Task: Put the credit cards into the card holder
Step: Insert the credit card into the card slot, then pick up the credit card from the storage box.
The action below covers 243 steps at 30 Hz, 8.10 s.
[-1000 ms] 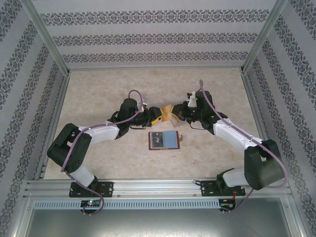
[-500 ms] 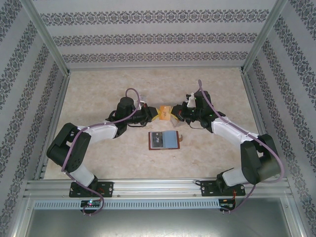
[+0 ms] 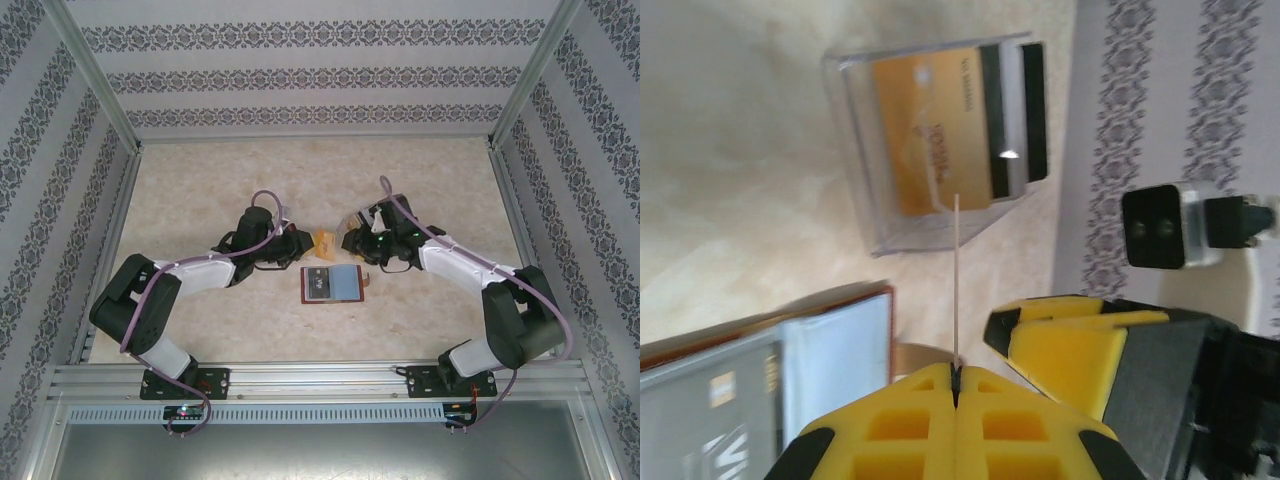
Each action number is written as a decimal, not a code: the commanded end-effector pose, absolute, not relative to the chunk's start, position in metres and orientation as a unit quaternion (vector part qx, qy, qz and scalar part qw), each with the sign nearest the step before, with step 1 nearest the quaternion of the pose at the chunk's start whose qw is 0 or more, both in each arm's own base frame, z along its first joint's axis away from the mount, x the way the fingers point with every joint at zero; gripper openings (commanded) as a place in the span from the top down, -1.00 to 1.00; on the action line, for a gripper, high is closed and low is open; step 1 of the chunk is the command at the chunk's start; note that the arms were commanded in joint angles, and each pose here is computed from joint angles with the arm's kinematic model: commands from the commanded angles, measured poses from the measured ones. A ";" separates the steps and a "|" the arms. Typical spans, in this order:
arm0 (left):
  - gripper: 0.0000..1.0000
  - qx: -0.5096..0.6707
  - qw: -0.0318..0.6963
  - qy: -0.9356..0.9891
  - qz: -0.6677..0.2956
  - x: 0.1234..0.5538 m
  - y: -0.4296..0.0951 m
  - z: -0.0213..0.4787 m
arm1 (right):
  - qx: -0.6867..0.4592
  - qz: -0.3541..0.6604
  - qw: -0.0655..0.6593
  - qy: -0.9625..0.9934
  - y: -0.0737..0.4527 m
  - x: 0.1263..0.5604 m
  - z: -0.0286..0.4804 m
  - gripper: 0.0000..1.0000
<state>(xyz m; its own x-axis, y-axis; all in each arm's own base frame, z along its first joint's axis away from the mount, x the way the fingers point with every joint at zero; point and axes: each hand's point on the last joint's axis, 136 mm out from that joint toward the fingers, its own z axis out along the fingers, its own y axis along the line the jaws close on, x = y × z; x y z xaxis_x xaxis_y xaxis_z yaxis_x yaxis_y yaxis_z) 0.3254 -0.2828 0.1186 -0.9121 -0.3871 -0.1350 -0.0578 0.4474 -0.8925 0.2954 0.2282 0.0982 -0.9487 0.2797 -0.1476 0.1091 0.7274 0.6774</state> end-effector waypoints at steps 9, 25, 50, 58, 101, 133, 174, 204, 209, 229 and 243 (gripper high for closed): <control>1.00 -0.110 0.169 0.878 -0.434 0.279 -0.284 0.075 | 0.028 0.171 0.117 0.978 0.198 0.267 0.054 0.51; 1.00 -0.112 0.176 0.875 -0.437 0.267 -0.303 0.061 | 0.034 0.103 0.064 0.992 0.173 0.247 0.006 0.67; 1.00 -0.146 0.198 0.873 -0.422 0.273 -0.319 0.038 | 0.052 0.108 0.047 0.992 0.173 0.237 -0.016 0.74; 1.00 -0.144 0.195 0.871 -0.427 0.275 -0.342 0.034 | 0.071 0.138 0.041 0.987 0.183 0.236 -0.018 0.76; 0.06 -0.093 0.215 0.915 -0.328 0.281 -0.314 0.066 | 0.049 0.194 0.179 0.963 0.181 0.285 0.076 0.40; -0.14 -0.215 0.135 0.904 -0.344 0.411 -0.343 0.052 | -0.034 0.098 0.191 0.976 0.151 0.389 0.113 0.39; 0.35 -0.149 0.158 0.935 -0.280 0.394 -0.311 0.048 | -0.161 -0.002 0.152 0.975 0.194 0.388 0.080 0.31; 0.34 -0.160 0.172 0.930 -0.282 0.392 -0.305 0.049 | -0.156 -0.108 0.189 0.963 0.170 0.387 0.089 0.27; 0.34 -0.162 0.171 0.930 -0.283 0.392 -0.305 0.049 | -0.159 -0.085 0.189 0.965 0.177 0.385 0.090 0.48; 0.31 -0.156 0.177 0.928 -0.289 0.392 -0.307 0.063 | -0.079 0.028 0.218 0.972 0.180 0.372 0.133 0.88; -0.24 -0.124 0.254 0.885 -0.370 0.390 -0.310 0.150 | 0.116 0.310 0.283 0.900 0.177 0.354 0.190 0.98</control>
<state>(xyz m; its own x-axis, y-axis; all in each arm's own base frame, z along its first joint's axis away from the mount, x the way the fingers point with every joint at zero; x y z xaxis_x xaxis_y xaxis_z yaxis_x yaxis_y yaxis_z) 0.3889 -0.3128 0.1148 -0.8703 -0.3874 -0.3041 -0.0969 0.7401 -0.6654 0.3501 0.1608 0.1725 -0.8378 0.2513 -0.4846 0.0193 0.9008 0.4339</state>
